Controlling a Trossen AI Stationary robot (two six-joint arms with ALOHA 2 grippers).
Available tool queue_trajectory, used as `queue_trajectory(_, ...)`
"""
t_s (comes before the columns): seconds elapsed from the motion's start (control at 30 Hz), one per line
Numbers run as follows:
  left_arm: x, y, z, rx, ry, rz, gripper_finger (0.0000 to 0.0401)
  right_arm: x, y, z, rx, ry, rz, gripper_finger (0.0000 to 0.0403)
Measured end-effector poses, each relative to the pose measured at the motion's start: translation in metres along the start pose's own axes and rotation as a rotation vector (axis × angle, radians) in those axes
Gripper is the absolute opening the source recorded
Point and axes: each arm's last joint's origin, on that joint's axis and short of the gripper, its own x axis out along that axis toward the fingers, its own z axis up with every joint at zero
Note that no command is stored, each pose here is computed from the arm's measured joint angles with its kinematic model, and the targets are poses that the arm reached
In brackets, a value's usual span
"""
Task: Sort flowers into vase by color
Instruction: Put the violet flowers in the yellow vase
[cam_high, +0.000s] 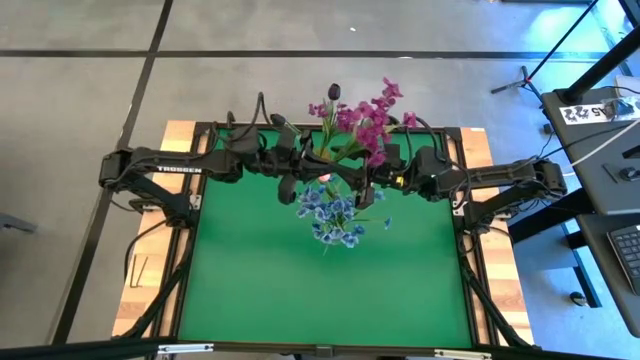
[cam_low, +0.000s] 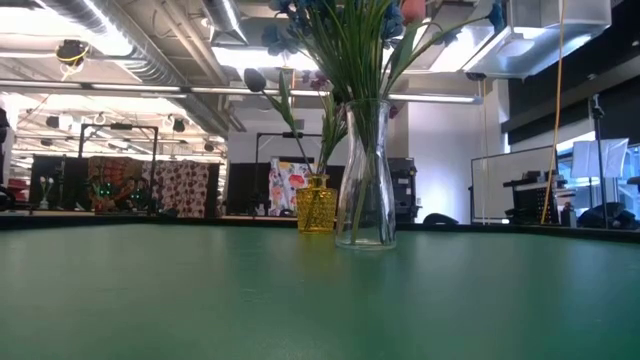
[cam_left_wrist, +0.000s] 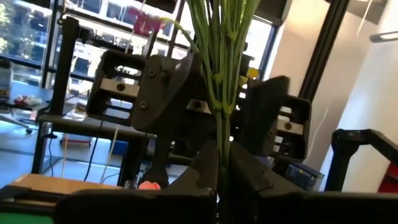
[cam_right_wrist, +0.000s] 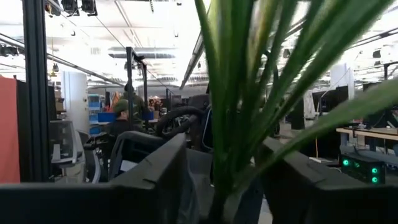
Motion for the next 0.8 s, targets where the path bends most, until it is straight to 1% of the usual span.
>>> queue_trajectory(0.1,0.0,0.0,0.0,0.001,0.0,-0.007,0.0013,0.0,0.0,0.0,0.0,0.004,0.0,0.0155)
queue_trajectory(0.3,0.0,0.0,0.001,0.001,-0.002,-0.007,0.0013,0.0,0.0,-0.003,-0.003,0.036,0.0,0.007)
queue_trajectory(0.47,0.0,0.0,0.001,0.004,-0.003,0.001,0.0013,0.0,0.0,-0.004,-0.003,0.042,-0.007,0.0014)
queue_trajectory(0.53,-0.001,0.0,0.001,-0.004,-0.009,0.019,0.0014,0.0,0.0,-0.004,-0.003,0.041,-0.009,0.0011)
queue_trajectory(0.63,-0.003,0.001,0.004,-0.018,-0.012,0.033,0.0026,-0.001,0.0,-0.002,-0.005,0.044,-0.009,0.002)
queue_trajectory(0.7,-0.007,0.0,0.008,-0.025,-0.006,0.047,0.0041,-0.003,-0.001,0.001,-0.016,0.046,-0.01,0.002)
queue_trajectory(0.8,-0.019,-0.003,0.021,-0.029,0.001,0.066,0.0069,-0.008,-0.002,0.012,-0.045,0.026,-0.032,0.0011)
